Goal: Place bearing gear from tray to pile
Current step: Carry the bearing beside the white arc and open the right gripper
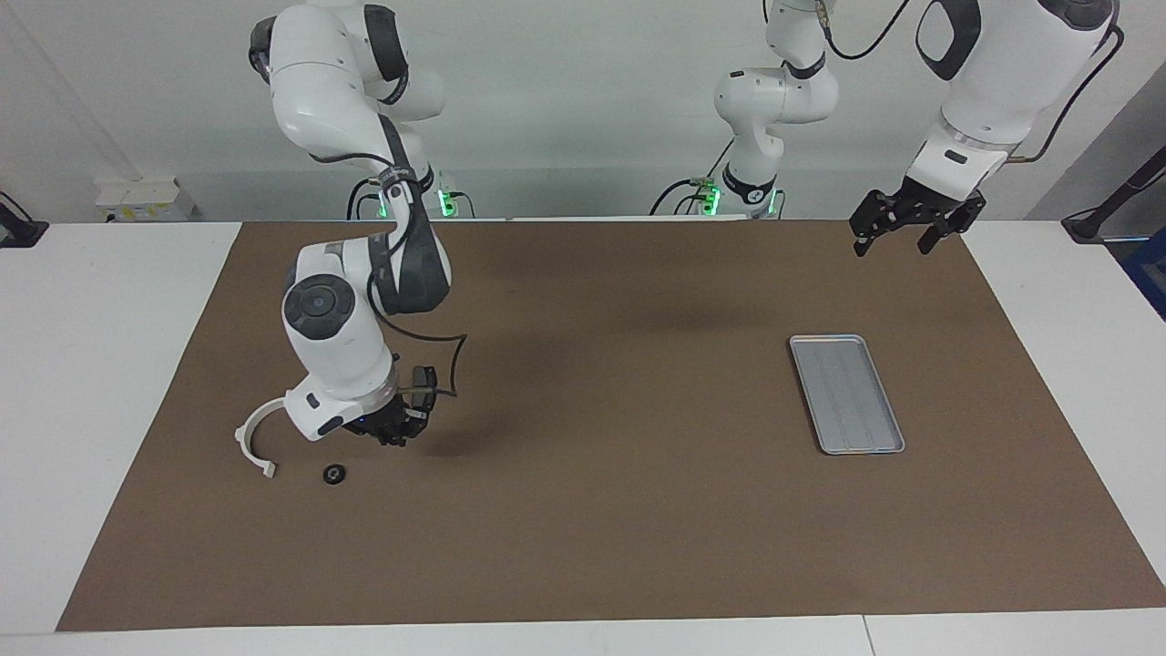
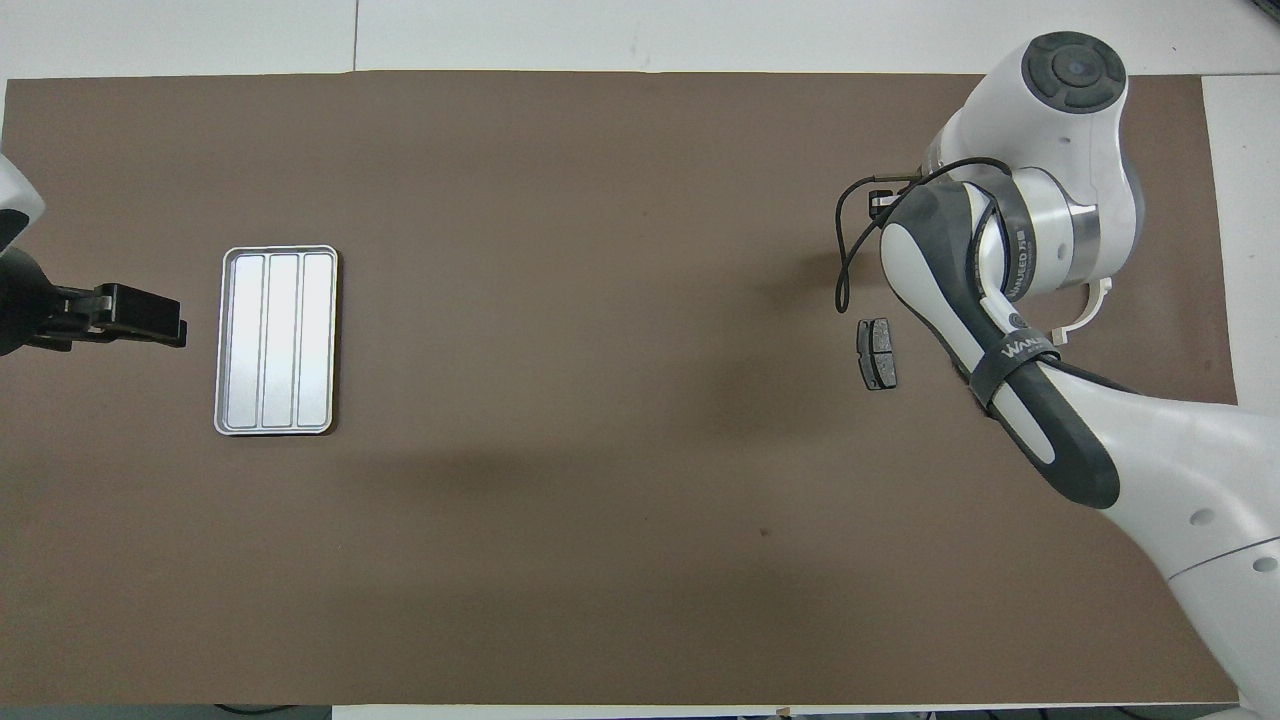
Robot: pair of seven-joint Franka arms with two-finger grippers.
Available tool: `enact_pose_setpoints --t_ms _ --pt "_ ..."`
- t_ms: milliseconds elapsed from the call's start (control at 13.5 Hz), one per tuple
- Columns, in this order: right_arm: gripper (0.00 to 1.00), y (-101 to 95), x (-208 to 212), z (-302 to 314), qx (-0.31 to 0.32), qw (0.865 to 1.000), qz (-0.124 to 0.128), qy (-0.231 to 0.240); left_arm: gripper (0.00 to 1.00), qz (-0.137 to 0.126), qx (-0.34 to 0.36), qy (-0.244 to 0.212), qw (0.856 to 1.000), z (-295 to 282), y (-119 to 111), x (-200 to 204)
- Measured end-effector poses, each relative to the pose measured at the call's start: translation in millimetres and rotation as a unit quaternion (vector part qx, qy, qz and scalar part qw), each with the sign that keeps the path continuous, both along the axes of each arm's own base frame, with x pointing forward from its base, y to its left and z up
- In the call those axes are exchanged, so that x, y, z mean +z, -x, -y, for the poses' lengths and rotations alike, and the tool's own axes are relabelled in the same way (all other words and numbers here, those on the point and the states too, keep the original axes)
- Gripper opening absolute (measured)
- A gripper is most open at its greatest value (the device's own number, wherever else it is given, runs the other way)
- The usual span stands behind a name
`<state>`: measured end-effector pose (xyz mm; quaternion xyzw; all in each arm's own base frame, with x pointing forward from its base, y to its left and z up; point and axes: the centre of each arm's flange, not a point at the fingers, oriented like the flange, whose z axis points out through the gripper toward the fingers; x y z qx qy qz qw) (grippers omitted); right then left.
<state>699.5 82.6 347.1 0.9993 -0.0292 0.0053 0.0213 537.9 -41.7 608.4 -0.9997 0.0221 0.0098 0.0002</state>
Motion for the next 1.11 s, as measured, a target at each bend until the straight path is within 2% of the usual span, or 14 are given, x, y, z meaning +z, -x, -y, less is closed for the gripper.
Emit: enact_pose_setpoints --t_ms 444,739,813,1109 --pt "0.24 -2.0 -54.9 6.7 0.010 1.000 0.027 -0.009 1.00 -0.001 0.000 0.000 1.000 0.0 -0.1 -1.8" --pt "0.24 -1.3 -59.0 7.6 0.010 0.999 0.031 -0.010 1.00 0.000 0.000 0.000 1.000 0.1 -0.6 -3.2" --pt "0.31 -1.1 -59.4 7.6 0.010 0.999 0.031 -0.010 1.00 0.001 0.000 0.000 1.000 0.1 -1.0 -4.3" --pt "0.78 -1.5 -52.4 7.4 0.010 0.999 0.035 -0.010 1.00 0.003 -0.002 0.000 1.000 1.4 -1.4 -4.9"
